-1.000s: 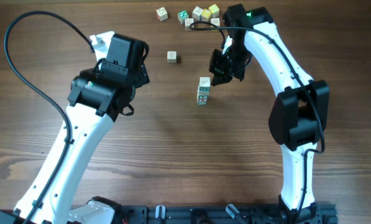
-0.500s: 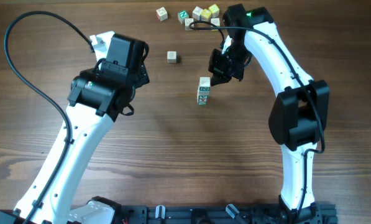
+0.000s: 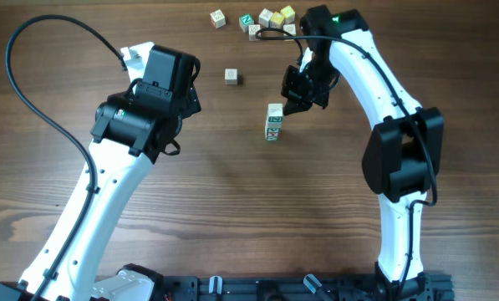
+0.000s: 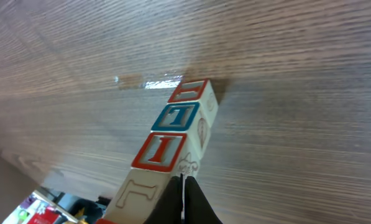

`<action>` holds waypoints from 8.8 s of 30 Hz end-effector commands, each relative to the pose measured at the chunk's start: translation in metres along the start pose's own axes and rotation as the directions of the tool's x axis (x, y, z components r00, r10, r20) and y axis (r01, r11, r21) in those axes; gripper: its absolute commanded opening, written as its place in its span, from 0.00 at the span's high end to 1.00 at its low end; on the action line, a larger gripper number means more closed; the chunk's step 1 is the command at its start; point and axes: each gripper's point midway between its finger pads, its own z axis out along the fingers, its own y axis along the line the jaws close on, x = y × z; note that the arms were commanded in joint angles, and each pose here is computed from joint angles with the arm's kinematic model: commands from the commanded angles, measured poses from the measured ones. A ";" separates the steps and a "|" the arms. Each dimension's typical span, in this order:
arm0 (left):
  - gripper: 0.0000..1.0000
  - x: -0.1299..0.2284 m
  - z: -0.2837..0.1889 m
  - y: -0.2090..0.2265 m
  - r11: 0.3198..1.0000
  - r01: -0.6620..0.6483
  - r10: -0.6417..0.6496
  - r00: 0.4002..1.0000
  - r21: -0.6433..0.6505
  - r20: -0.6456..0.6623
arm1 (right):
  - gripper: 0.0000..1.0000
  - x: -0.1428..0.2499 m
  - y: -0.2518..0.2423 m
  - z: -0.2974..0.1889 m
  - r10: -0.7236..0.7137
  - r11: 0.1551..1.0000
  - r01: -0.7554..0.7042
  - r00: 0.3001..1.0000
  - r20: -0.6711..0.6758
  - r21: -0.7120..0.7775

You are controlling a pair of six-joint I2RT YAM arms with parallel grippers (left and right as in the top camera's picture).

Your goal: Form a tower

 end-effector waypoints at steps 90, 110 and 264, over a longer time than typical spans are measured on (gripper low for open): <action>0.00 -0.002 -0.001 0.002 1.000 -0.004 0.004 1.000 -0.001 0.007 | 0.95 0.010 0.030 -0.036 -0.062 0.995 0.069 0.992 0.114 -0.065; 0.00 -0.002 -0.001 0.002 1.000 -0.004 0.004 1.000 -0.001 0.007 | 0.96 0.013 0.017 -0.036 -0.043 0.999 0.044 0.993 0.107 -0.005; 0.00 -0.002 -0.001 0.002 1.000 -0.004 0.004 1.000 -0.002 0.007 | 0.00 0.275 -0.122 -0.341 -0.095 0.911 0.322 -0.449 0.888 0.260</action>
